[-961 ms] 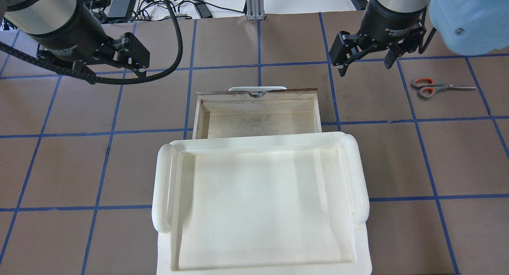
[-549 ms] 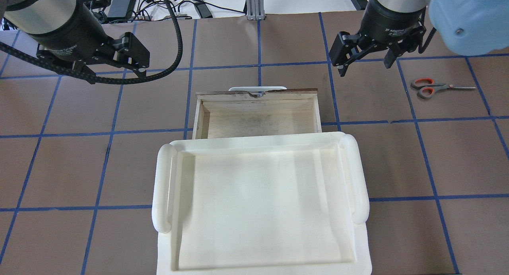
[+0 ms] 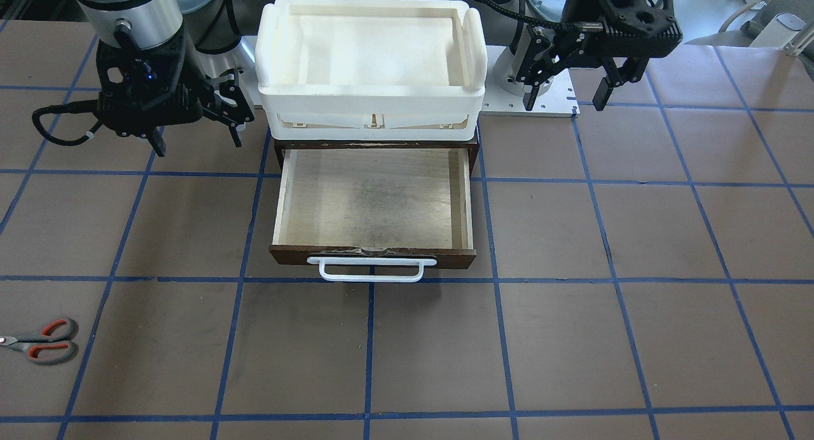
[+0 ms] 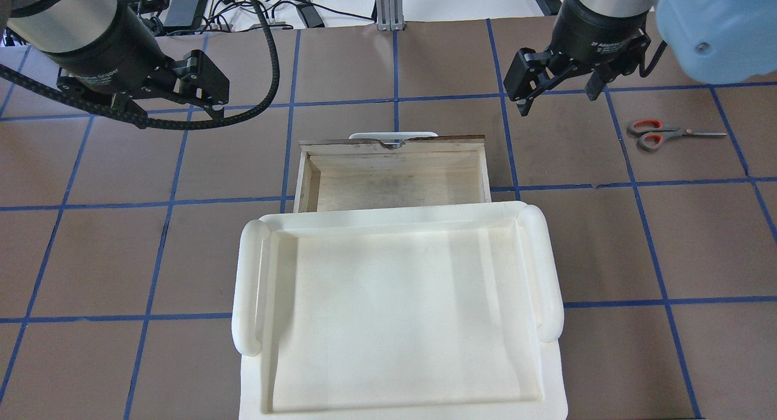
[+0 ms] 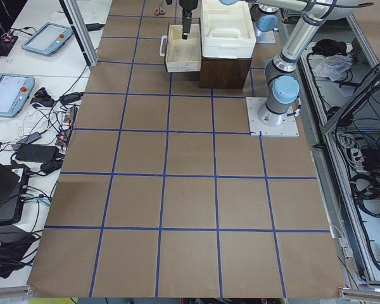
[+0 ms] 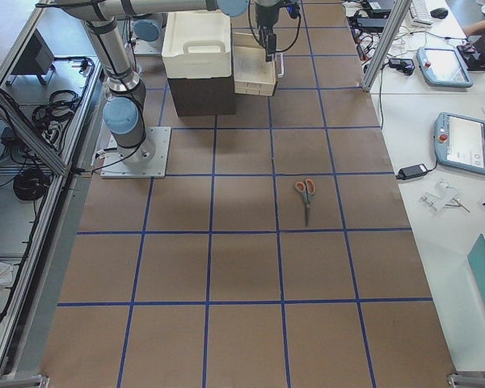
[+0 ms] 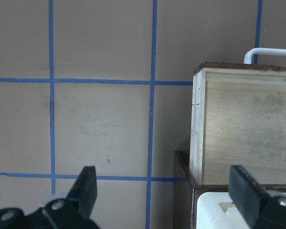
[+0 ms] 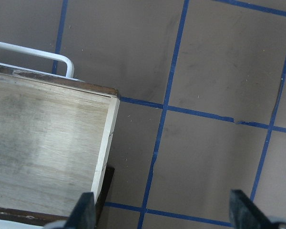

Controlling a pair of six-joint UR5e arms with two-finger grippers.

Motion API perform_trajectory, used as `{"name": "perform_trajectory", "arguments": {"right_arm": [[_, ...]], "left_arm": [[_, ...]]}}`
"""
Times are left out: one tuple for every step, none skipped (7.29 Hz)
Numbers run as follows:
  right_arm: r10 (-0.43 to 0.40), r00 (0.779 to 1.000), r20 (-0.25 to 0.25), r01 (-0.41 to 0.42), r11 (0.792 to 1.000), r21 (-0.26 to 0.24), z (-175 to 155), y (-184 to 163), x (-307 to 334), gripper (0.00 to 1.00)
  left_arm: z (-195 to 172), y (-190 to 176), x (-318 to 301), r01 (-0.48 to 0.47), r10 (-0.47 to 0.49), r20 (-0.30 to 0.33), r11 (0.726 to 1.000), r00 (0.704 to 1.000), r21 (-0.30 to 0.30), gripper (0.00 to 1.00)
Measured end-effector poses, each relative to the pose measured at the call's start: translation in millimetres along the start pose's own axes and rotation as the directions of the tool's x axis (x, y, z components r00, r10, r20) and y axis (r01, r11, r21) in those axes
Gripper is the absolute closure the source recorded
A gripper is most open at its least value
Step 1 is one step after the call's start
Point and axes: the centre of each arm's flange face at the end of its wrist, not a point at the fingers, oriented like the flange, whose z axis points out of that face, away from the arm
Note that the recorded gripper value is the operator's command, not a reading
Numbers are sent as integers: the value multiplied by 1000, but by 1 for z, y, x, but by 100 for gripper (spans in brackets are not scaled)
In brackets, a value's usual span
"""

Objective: Put scissors in drawer and close it

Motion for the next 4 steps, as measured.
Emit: {"name": "perform_trajectory", "arguments": {"right_arm": [[-16,1000,0,16,1000,1,0,0,0,0],[-33,999,-1,33,999,2,-1,0,1,0],[-59,998,-2,59,998,2,0,-1,2,0],[-100,995,-4,100,995,3,-1,-1,5,0]], "left_arm": [[0,0,0,-1,1,1,1000,1000,0,0],[0,0,0,-1,1,2,1000,1000,0,0],[0,0,0,-1,1,2,1000,1000,0,0],[0,0,0,0,0,2,1000,1000,0,0]]}}
